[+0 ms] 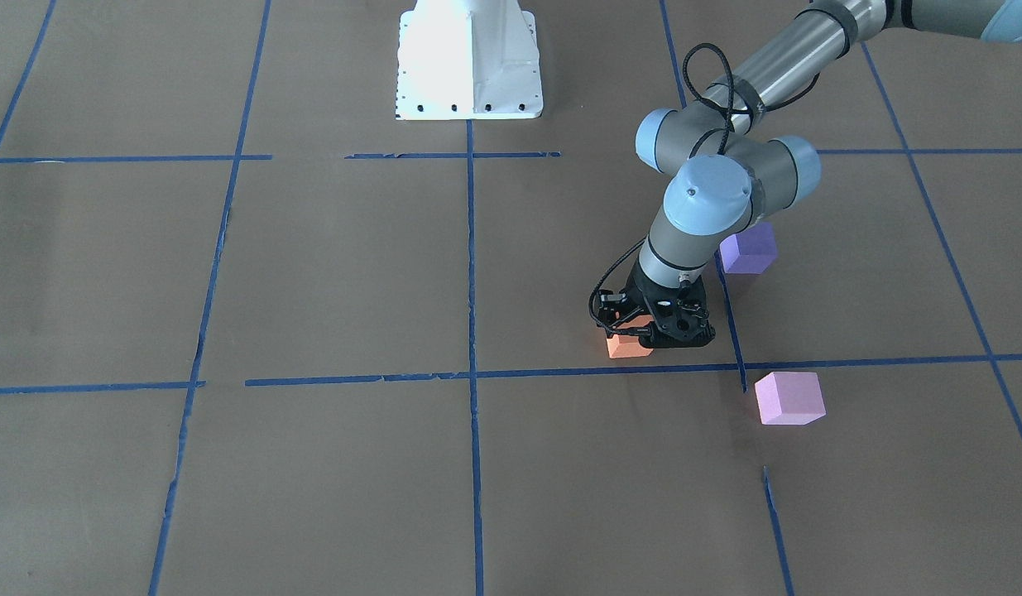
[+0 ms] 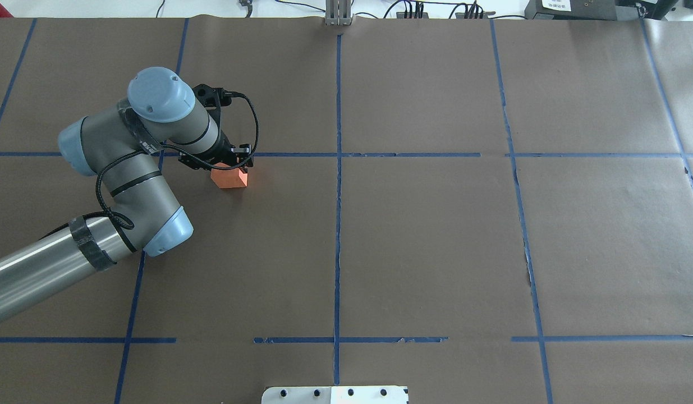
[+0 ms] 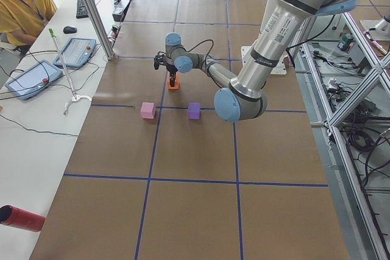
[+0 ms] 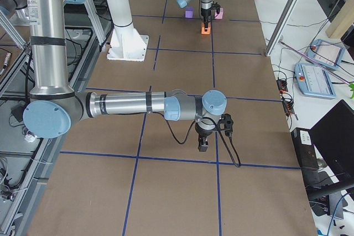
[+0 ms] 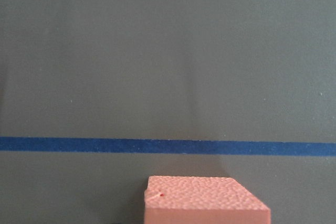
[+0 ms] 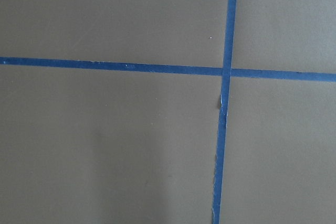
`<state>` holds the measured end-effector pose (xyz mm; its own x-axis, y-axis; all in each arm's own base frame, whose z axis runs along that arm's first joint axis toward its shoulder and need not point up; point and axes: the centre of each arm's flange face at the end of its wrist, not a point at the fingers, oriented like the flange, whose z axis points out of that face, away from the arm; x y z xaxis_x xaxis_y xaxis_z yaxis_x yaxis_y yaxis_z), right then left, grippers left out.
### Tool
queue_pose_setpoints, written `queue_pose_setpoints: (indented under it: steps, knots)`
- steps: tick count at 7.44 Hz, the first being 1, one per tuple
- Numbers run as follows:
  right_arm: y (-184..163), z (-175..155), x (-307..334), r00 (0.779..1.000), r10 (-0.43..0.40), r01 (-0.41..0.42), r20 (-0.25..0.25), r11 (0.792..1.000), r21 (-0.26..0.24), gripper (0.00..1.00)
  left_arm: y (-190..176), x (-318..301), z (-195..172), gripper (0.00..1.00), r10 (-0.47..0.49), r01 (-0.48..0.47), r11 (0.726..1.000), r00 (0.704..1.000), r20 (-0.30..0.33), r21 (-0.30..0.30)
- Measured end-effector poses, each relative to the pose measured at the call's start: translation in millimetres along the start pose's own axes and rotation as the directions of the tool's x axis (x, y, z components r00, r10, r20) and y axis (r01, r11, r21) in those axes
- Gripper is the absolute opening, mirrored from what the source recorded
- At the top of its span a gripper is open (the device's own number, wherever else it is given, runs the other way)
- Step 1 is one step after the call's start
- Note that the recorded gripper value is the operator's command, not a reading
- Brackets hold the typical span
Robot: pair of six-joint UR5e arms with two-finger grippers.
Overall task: Arrange blocks in a line
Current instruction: 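Carry the orange cube with the left gripper between the pink and purple cubes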
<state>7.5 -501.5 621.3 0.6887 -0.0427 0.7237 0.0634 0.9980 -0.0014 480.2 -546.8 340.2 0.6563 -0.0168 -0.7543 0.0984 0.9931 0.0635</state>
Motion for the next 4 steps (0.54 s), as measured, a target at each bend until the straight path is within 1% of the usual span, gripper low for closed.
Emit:
queue_pose_setpoints:
  steps: [1, 2, 3, 4]
  knots:
    - [0.0, 0.0, 0.0, 1.0, 0.0, 0.0, 0.0, 1.0, 0.0, 1.0, -1.6, -13.3, -5.5, 0.19, 0.002, -0.002, 1.0, 1.0, -0.005, -0.008]
    - [0.0, 0.1, 0.1, 1.0, 0.0, 0.0, 0.0, 1.0, 0.0, 1.0, -4.2, -49.0, -16.6, 0.19, 0.01, -0.011, 0.999, 1.0, -0.015, -0.032]
    - [0.0, 0.2, 0.1, 1.0, 0.0, 0.0, 0.0, 1.0, 0.0, 1.0, -7.8, -98.7, -30.2, 0.2, 0.02, -0.021, 0.998, 1.0, -0.016, -0.051]
    - [0.0, 0.2, 0.2, 1.0, 0.0, 0.0, 0.0, 1.0, 0.0, 1.0, -11.3, -152.8, -39.6, 0.2, 0.035, -0.035, 0.998, 0.999, 0.004, -0.055]
